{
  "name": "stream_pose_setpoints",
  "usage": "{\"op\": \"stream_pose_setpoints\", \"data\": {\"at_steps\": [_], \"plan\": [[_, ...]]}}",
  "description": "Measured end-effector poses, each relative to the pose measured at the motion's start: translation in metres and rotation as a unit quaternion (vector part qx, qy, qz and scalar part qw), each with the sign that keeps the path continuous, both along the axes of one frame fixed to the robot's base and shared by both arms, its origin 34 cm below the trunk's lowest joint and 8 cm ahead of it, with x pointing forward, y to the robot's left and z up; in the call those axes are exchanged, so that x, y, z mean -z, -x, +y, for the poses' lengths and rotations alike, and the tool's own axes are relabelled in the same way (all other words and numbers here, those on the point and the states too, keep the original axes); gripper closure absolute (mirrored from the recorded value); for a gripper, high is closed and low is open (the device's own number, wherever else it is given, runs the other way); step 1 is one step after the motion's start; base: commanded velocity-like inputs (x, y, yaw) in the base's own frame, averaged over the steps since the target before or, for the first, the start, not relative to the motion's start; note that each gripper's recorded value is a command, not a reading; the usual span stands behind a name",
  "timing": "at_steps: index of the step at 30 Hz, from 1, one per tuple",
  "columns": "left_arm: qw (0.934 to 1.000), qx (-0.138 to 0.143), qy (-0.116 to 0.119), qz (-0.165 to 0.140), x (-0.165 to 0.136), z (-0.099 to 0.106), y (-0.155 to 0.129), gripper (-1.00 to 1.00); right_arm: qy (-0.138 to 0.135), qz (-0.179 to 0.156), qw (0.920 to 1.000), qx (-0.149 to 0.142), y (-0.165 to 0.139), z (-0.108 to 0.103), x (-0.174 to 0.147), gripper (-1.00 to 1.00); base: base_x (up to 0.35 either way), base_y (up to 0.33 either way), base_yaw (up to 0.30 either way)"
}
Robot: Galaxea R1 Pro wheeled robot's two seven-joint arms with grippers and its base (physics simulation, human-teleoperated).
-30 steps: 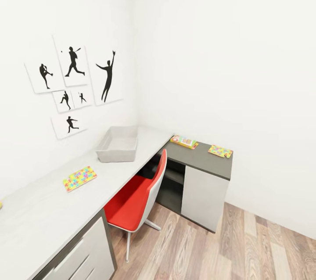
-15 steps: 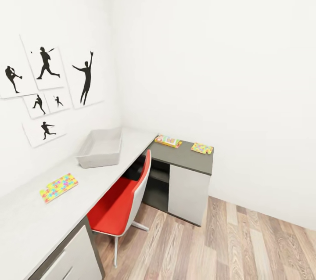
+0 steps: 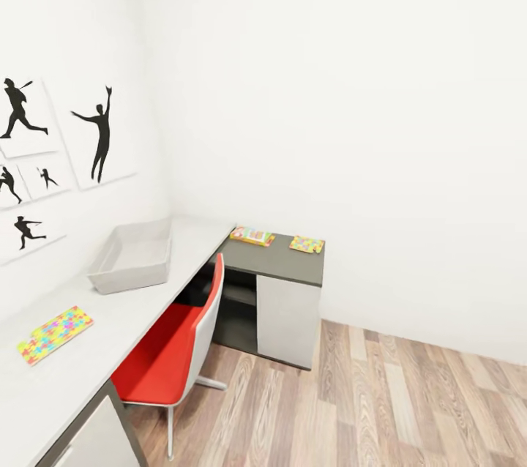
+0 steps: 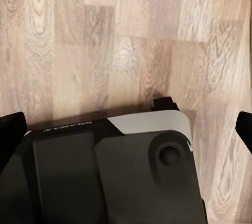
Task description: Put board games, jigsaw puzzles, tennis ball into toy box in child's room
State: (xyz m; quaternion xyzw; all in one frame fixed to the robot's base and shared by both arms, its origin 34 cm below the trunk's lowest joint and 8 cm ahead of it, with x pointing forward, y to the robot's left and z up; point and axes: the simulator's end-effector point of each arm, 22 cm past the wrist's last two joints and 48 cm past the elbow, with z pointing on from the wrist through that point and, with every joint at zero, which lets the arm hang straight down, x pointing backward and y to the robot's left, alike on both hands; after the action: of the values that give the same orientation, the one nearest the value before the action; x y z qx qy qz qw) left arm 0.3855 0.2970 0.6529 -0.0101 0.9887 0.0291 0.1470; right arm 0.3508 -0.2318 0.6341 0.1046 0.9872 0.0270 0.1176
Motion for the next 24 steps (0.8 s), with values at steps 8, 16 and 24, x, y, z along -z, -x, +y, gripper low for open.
{"op": "stream_pose_setpoints", "data": {"at_steps": [8, 16, 24], "plan": [[1.0, 0.0, 0.001, 0.002, -0.005, -0.001, 0.004, -1.0, 0.0, -0.001, 1.0, 0.0, 0.003, 0.0, -0.006, -1.0, 0.0, 0.0, -0.279], [1.0, -0.001, 0.001, 0.004, -0.01, -0.001, 0.008, -1.0, -0.001, -0.001, 1.0, -0.002, 0.007, 0.002, -0.011, -1.0, 0.0, 0.0, -0.279], [1.0, -0.001, 0.002, 0.002, -0.011, -0.002, 0.008, -1.0, 0.0, -0.001, 1.0, -0.004, 0.007, 0.002, -0.012, -1.0, -0.006, 0.0, -0.279]]}}
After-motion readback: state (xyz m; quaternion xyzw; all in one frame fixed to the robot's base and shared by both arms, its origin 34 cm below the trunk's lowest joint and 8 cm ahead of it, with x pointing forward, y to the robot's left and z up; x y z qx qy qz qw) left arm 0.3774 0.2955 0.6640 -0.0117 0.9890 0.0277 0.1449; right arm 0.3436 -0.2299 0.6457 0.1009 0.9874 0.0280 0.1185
